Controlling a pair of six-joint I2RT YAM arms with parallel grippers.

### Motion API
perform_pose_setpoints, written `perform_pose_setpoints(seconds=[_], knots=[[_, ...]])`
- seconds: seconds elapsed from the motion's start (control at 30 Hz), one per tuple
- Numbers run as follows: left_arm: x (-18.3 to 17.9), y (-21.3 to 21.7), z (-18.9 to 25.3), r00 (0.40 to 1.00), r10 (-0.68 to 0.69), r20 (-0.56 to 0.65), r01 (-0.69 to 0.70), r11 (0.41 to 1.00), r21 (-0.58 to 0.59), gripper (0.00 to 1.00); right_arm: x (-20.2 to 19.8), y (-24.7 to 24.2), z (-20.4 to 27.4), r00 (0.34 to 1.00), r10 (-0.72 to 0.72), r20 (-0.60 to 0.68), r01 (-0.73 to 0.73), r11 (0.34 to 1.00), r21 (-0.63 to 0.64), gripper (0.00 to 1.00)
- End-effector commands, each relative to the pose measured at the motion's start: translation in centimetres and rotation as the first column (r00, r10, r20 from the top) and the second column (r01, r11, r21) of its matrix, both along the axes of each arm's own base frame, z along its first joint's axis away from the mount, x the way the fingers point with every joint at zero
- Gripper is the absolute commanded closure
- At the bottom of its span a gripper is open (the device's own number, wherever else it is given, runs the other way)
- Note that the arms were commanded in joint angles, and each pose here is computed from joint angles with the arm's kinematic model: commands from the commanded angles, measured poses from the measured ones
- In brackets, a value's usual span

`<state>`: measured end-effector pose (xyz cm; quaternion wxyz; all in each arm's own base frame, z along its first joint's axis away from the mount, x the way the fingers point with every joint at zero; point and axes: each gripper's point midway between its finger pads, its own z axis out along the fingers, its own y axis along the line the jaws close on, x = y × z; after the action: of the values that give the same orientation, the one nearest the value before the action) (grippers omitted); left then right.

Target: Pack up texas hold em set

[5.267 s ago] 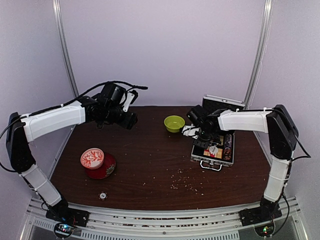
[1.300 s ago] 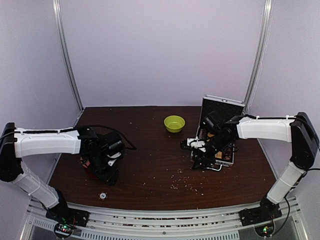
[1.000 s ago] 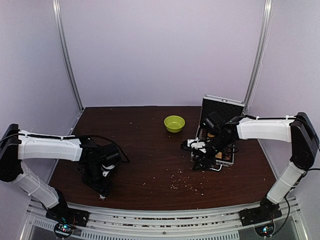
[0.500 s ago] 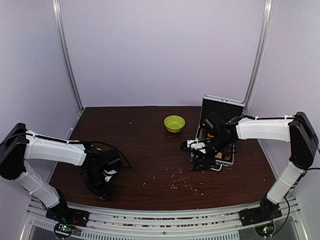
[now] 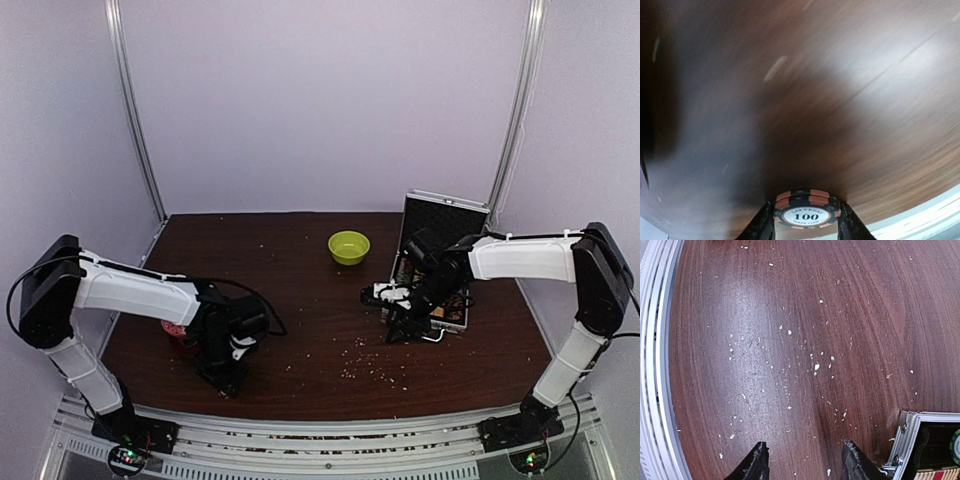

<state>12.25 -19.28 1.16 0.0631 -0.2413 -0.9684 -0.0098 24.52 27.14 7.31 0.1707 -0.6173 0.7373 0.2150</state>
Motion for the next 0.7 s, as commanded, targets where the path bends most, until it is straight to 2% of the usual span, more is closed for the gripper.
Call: perform_pose_setpoints(seconds=[0.0,0.33,0.57,0.67], knots=[[3.3,-6.3,0.6,0.993,-0.077,0.085,0.086,0.990,-0.115,0.59,0.4,-0.2,0.5,1.000,-0.011,0.012,0.011,1.000,-0.001,0.50],[9.2,-18.2,1.6,0.955,-0.227,0.189,0.267,0.939,-0.219,0.62,3.8,-3.7,3.7,0.985,-0.172,0.018,0.169,0.980,0.105,0.49],[10.1,-21.0,1.5,0.940,-0.275,0.204,0.320,0.915,-0.245,0.61,3.9,-3.7,3.1,0.985,-0.174,0.005,0.173,0.981,0.093,0.49],[10.2,-21.0,1.0,0.939,-0.280,0.202,0.324,0.917,-0.235,0.55,3.9,-3.7,2.8,0.985,-0.174,-0.002,0.173,0.981,0.085,0.49]])
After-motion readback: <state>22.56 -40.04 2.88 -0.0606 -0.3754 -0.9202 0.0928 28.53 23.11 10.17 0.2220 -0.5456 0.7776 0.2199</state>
